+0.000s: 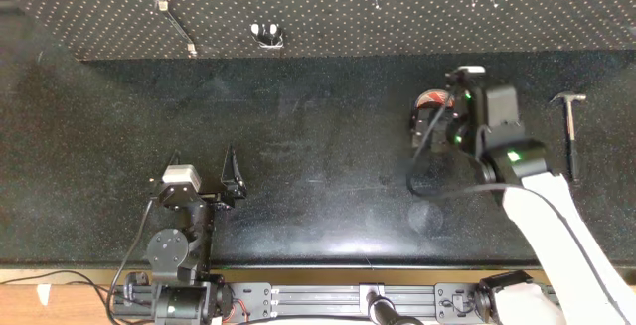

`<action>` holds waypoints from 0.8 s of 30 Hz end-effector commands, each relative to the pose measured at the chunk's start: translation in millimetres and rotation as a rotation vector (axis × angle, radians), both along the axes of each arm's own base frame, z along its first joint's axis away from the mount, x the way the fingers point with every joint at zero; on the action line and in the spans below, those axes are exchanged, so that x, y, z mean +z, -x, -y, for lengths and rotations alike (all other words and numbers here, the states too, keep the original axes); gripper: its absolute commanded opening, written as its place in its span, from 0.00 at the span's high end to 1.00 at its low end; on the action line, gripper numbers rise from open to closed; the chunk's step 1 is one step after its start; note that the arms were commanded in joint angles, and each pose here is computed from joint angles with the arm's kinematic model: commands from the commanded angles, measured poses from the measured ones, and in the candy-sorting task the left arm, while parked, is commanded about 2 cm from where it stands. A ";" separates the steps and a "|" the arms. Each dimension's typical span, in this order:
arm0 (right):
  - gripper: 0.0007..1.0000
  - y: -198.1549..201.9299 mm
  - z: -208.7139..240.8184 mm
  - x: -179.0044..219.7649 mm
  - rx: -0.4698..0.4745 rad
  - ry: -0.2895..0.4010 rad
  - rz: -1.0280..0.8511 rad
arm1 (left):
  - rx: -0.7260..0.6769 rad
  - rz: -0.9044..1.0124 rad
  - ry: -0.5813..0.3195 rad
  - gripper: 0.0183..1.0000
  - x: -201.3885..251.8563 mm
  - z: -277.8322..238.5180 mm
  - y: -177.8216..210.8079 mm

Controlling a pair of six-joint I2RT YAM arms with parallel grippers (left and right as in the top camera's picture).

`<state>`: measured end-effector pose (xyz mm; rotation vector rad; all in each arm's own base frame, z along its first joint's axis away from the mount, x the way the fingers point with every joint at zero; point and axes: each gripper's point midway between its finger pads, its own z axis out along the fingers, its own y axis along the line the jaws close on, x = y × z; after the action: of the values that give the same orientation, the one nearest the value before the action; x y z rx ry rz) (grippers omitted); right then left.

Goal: Place Tools Onto Pegboard

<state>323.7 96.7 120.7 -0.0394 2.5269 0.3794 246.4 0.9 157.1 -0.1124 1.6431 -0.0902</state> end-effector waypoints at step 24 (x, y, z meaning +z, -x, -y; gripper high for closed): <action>0.93 -23.1 -22.0 -81.2 0.232 0.287 -0.304 | -0.009 -0.002 0.006 0.00 -1.3 1.9 0.3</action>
<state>339.4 118.3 27.9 -0.4137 2.9097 0.1412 246.4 0.9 156.8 -0.1125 1.6442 -0.0902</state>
